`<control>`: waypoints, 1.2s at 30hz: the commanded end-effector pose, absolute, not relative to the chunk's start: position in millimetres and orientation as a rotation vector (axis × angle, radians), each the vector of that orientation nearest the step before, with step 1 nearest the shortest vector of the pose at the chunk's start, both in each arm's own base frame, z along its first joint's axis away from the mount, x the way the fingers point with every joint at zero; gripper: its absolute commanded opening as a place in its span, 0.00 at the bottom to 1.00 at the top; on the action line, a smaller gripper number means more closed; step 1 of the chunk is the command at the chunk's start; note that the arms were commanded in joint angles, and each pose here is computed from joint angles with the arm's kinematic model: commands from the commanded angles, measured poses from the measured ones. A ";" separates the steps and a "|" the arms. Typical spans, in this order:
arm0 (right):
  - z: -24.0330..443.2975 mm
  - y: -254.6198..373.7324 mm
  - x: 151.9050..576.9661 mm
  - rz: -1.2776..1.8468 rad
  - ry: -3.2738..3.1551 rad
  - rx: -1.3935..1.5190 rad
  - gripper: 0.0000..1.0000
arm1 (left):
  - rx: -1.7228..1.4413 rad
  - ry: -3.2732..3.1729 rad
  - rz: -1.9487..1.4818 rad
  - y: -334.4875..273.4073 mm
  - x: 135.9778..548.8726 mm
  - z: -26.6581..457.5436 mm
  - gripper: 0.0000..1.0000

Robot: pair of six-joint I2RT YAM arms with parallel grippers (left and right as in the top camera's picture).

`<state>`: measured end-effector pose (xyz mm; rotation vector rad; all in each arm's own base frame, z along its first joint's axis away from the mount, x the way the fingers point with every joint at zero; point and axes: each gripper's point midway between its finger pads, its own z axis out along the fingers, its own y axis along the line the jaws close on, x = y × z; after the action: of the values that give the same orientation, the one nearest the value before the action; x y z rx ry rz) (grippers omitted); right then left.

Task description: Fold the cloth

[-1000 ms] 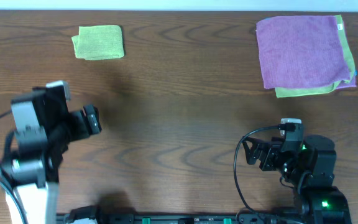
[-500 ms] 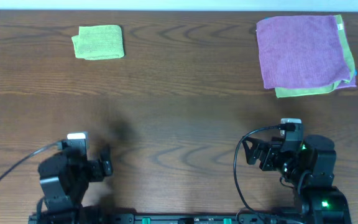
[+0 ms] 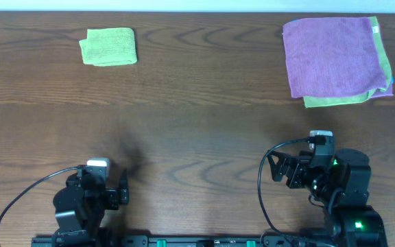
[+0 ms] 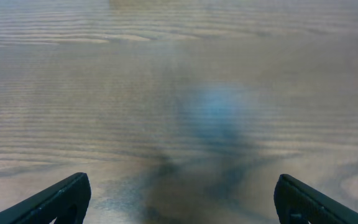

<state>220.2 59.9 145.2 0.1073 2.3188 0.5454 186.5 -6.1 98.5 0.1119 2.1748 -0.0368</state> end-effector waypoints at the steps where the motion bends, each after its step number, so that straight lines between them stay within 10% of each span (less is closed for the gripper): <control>1: 145.8 58.0 220.4 0.550 2.315 0.131 0.99 | 0.179 2.177 -0.012 -7.8 185.2 89.6 0.95; 36: 145.8 58.0 220.4 0.550 2.315 0.131 0.99 | -0.062 2.231 0.064 17.1 181.6 62.3 0.96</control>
<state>220.1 60.0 145.0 0.1073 2.3195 0.5459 183.3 15.1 68.7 -0.0445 2.2181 0.0538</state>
